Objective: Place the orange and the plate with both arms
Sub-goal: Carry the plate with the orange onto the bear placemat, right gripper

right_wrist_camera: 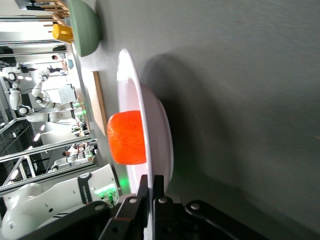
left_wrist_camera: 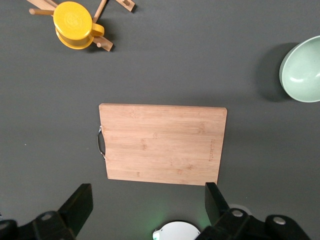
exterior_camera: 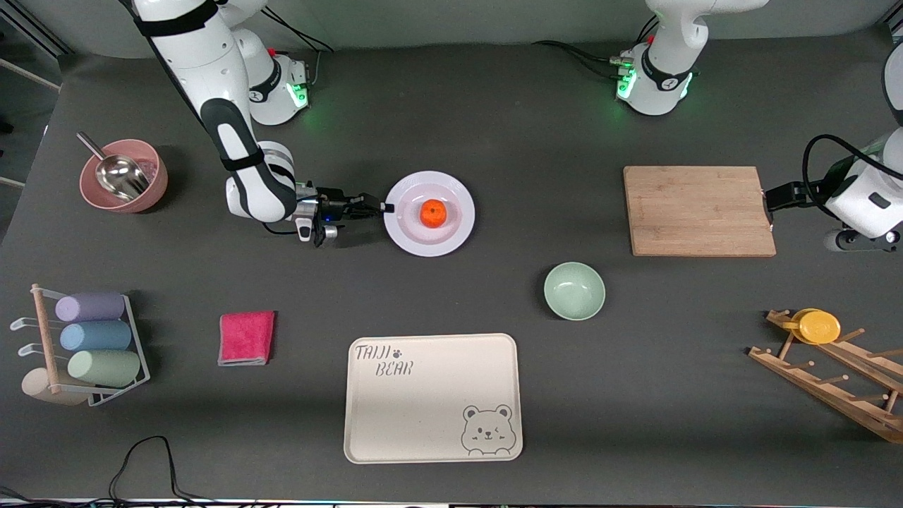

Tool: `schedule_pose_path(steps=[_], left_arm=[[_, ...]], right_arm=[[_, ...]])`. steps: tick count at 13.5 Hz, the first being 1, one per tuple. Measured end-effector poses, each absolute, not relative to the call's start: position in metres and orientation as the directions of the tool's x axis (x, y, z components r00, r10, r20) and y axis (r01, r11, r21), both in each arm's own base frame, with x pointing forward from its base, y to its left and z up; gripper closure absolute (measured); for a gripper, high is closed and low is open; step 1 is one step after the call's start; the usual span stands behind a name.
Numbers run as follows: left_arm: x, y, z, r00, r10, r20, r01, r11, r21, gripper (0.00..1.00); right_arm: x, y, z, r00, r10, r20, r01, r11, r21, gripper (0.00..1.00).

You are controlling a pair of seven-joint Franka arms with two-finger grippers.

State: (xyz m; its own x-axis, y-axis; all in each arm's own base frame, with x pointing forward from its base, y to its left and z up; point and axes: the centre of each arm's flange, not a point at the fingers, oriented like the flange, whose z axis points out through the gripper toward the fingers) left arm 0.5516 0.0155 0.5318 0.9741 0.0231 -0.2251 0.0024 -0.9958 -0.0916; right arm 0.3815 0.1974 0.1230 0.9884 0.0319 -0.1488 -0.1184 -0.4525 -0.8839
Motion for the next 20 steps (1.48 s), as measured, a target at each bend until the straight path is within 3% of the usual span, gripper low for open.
schedule_pose_path(steps=[6,12,15,20], left_arm=[[0.550,0.015,0.532,0.970,0.024,-0.240,0.001,-0.996,-0.092,0.00],[0.550,0.014,0.532,0.970,0.021,-0.241,-0.001,-0.996,-0.092,0.00],[0.549,0.014,0.532,0.970,0.021,-0.243,-0.002,-0.995,-0.095,0.00],[0.549,0.014,0.532,0.970,0.021,-0.243,-0.003,-0.995,-0.097,0.00]], right_arm=[[0.396,0.203,0.152,0.991,0.005,-0.135,-0.119,-0.434,-0.893,0.95],[0.431,0.215,0.201,0.995,-0.031,-0.098,-0.102,-0.388,-0.916,0.95],[0.466,0.222,0.231,0.992,-0.073,-0.102,-0.122,-0.355,-0.927,0.95],[0.558,0.211,0.270,0.987,-0.160,-0.027,-0.077,-0.317,-0.945,0.95]])
